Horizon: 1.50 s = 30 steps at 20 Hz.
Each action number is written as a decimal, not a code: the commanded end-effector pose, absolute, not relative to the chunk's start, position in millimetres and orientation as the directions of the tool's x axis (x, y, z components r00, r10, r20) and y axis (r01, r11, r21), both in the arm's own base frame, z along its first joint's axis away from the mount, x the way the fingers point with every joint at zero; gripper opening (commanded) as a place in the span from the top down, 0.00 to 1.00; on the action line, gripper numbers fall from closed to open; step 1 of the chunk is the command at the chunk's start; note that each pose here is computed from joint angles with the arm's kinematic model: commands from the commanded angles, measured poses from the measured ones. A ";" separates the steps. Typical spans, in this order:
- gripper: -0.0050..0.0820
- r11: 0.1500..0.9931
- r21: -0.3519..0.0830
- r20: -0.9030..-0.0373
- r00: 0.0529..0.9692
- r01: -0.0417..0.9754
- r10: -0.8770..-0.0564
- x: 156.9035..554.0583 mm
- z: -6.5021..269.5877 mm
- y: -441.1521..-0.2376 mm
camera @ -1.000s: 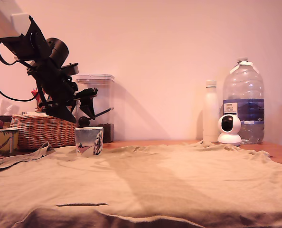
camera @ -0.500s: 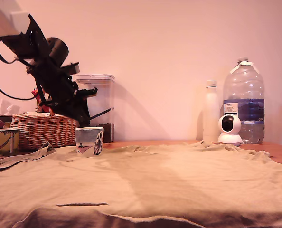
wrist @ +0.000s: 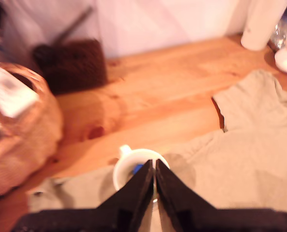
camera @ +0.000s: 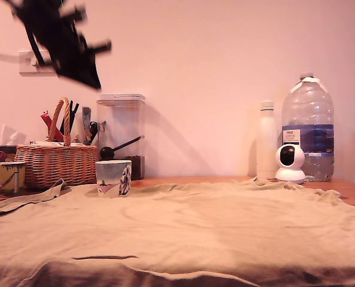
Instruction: Pick up the coffee capsules on the table and drop them inside the coffee cup
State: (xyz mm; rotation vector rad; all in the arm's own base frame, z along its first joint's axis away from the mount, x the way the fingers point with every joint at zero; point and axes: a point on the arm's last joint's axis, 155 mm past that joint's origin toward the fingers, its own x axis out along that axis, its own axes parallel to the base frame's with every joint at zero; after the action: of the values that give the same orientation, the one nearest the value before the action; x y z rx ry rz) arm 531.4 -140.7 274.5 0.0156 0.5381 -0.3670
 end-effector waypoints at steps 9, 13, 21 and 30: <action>0.97 0.947 0.000 -0.325 0.895 0.323 -0.305 489.5 358.7 -129.4; 0.97 0.952 0.024 -0.205 0.934 0.304 -0.293 468.7 355.2 -130.2; 0.97 0.945 0.009 -0.091 0.941 0.327 -0.325 422.2 320.8 -131.9; 0.97 0.958 -0.029 -0.174 0.943 0.284 -0.285 399.1 266.9 -116.6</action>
State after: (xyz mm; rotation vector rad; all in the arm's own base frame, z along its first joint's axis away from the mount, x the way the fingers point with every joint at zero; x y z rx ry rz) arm 403.6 -119.8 270.2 0.0014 0.1792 -0.2967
